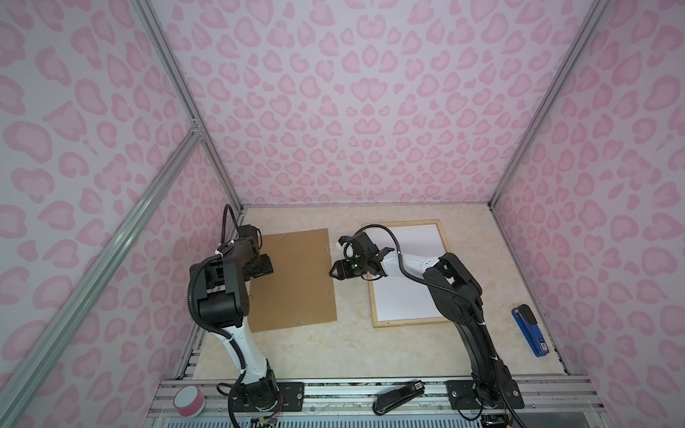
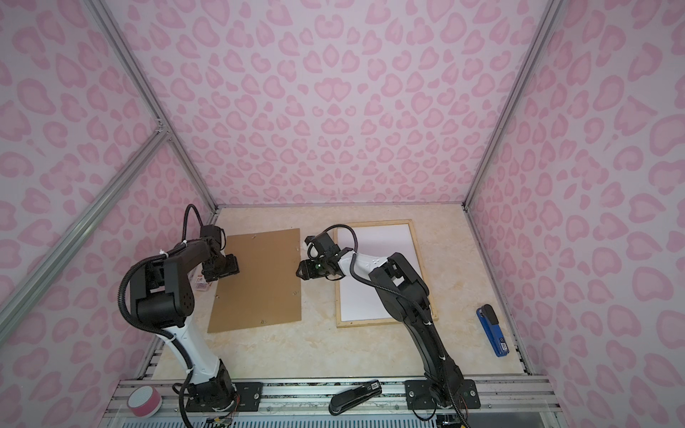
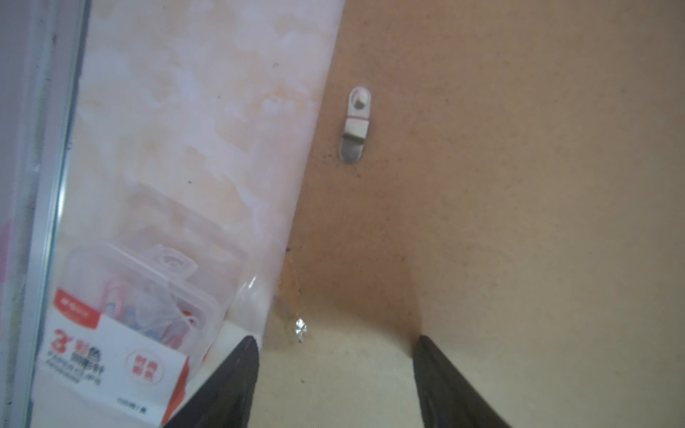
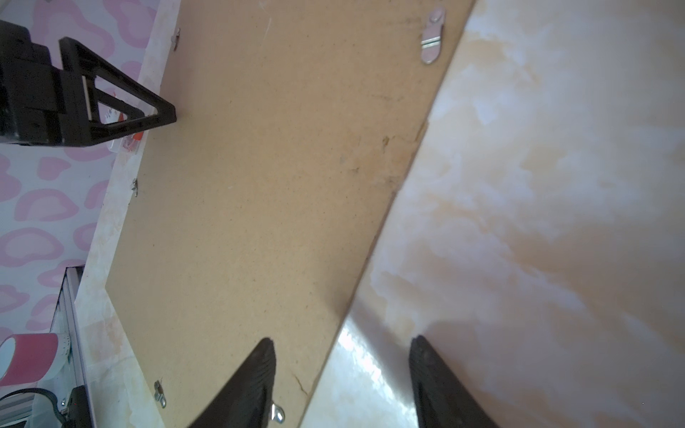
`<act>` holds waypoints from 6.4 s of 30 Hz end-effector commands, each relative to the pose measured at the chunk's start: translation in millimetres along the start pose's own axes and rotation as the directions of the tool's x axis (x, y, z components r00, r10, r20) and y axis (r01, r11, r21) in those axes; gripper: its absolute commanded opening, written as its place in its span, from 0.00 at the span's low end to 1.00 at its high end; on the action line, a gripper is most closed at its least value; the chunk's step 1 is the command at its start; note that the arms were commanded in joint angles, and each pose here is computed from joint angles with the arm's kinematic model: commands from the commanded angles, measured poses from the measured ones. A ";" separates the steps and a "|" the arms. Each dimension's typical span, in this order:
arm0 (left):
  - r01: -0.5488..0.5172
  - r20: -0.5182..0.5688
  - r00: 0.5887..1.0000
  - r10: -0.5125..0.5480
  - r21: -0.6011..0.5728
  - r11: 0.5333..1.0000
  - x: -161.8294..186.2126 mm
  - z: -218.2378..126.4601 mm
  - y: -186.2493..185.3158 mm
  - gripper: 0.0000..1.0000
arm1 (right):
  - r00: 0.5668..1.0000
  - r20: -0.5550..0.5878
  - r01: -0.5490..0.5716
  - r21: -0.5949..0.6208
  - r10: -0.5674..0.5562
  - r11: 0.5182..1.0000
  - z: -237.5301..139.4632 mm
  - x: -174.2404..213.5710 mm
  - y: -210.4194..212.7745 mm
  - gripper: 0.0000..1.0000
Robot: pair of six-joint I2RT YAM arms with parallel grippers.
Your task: Put the photo into the frame
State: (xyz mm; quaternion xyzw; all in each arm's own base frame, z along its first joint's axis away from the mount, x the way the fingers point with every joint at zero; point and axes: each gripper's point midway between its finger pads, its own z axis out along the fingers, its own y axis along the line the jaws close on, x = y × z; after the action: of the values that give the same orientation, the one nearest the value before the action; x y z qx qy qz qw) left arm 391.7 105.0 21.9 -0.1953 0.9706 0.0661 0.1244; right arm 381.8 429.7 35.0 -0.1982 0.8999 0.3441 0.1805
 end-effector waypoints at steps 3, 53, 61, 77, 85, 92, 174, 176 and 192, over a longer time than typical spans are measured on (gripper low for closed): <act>0.002 -0.035 0.999 -0.003 -0.046 0.999 9.5 2.0 8.6 0.70 | 0.999 -0.051 -0.008 0.029 0.010 1.000 2.2 16.2 -7.0 0.61; -0.063 -0.062 0.995 0.079 0.228 0.972 58.4 -10.3 -109.0 0.64 | 0.991 -0.090 -0.068 0.281 0.097 0.957 -57.7 16.5 -100.4 0.61; -0.097 -0.043 0.993 0.113 0.273 0.957 67.4 -15.9 -142.8 0.65 | 0.994 -0.085 -0.044 0.253 0.067 0.966 -65.2 11.4 -84.9 0.60; -0.141 -0.083 0.979 0.186 0.382 0.914 101.1 -30.5 -200.6 0.63 | 0.996 -0.072 -0.042 0.225 0.060 0.973 -66.6 3.9 -67.8 0.60; -0.093 -0.077 0.987 0.142 0.445 0.891 94.5 -31.5 -232.7 0.62 | 0.994 -0.088 -0.040 0.222 0.060 0.974 -61.9 8.1 -62.8 0.59; -0.065 -0.090 0.988 0.129 0.509 0.858 92.3 -26.9 -255.3 0.61 | 0.994 -0.093 -0.044 0.207 0.065 0.977 -48.6 9.8 -52.5 0.59; 0.239 0.048 0.970 -0.237 -0.039 0.970 121.4 -51.1 -14.9 0.82 | 0.994 -0.096 -0.031 0.218 0.054 0.976 -76.1 17.1 -60.3 0.61; 0.232 0.035 0.972 -0.230 -0.048 0.972 118.7 -46.9 -16.1 0.82 | 0.994 -0.093 -0.029 0.223 0.051 0.974 -77.7 15.8 -61.2 0.61; 0.237 -0.113 0.967 -0.229 0.062 0.969 139.2 -15.4 -39.1 0.79 | 0.993 -0.101 -0.031 0.238 0.057 0.971 -77.5 18.4 -64.3 0.61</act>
State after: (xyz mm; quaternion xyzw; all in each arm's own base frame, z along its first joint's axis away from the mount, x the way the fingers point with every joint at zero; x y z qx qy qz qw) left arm 302.5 34.5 9.0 -0.3217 0.9359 0.0383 0.1382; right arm 381.5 329.1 47.2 -0.1706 0.9459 0.2337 0.1469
